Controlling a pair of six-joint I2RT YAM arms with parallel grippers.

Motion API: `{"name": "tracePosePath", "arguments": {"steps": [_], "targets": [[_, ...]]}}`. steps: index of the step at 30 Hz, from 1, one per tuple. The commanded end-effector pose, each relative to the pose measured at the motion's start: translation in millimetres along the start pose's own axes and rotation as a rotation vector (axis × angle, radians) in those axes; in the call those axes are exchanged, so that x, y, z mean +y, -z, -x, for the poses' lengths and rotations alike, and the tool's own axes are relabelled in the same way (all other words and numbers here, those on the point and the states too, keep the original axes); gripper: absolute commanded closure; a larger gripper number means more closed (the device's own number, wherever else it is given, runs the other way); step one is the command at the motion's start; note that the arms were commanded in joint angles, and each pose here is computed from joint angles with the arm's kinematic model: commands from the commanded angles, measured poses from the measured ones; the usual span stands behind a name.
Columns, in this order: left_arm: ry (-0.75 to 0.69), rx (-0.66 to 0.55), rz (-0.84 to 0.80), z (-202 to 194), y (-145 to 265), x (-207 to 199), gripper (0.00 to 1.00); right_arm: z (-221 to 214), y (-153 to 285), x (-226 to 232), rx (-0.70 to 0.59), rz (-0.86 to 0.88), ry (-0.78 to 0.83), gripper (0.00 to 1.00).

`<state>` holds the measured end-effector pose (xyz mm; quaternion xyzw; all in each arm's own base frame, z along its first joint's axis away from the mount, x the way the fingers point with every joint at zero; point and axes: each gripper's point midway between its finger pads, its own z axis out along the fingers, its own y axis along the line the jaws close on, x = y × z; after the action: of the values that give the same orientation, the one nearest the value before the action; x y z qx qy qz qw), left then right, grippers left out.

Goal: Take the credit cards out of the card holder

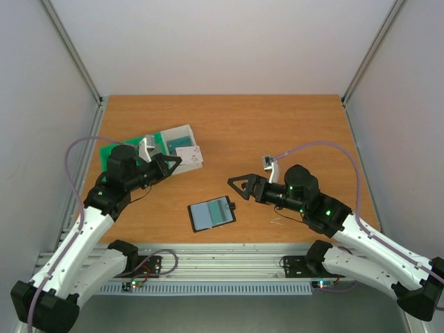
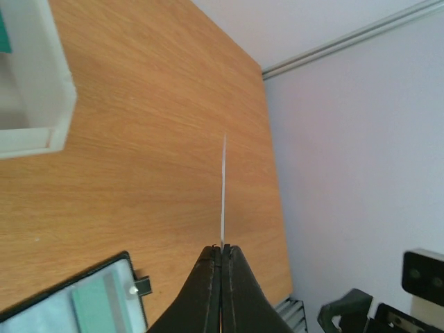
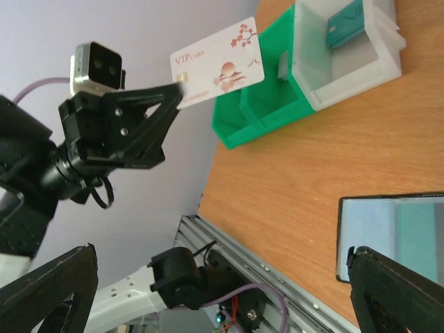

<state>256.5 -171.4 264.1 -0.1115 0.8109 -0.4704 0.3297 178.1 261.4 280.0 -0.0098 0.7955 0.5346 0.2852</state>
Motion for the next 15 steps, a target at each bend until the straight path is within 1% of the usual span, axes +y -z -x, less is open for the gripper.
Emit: {"name": "tracePosePath", "arguments": {"steps": [1,7,13,15], "targets": [[-0.044,0.055,-0.001,7.3,-2.8,3.1,1.00,-10.1,2.5,-17.6,0.028,-0.062,0.036,0.01],[-0.016,0.074,0.128,28.9,-5.8,34.8,1.00,-12.6,6.1,-19.2,0.043,-0.075,0.064,0.01],[0.049,0.042,0.210,60.7,0.1,71.0,1.00,-17.1,8.2,-28.0,0.065,-0.117,0.086,0.02],[0.072,0.012,0.246,76.2,7.5,87.3,1.00,-17.7,9.6,-28.4,0.067,-0.122,0.092,0.02]]}}
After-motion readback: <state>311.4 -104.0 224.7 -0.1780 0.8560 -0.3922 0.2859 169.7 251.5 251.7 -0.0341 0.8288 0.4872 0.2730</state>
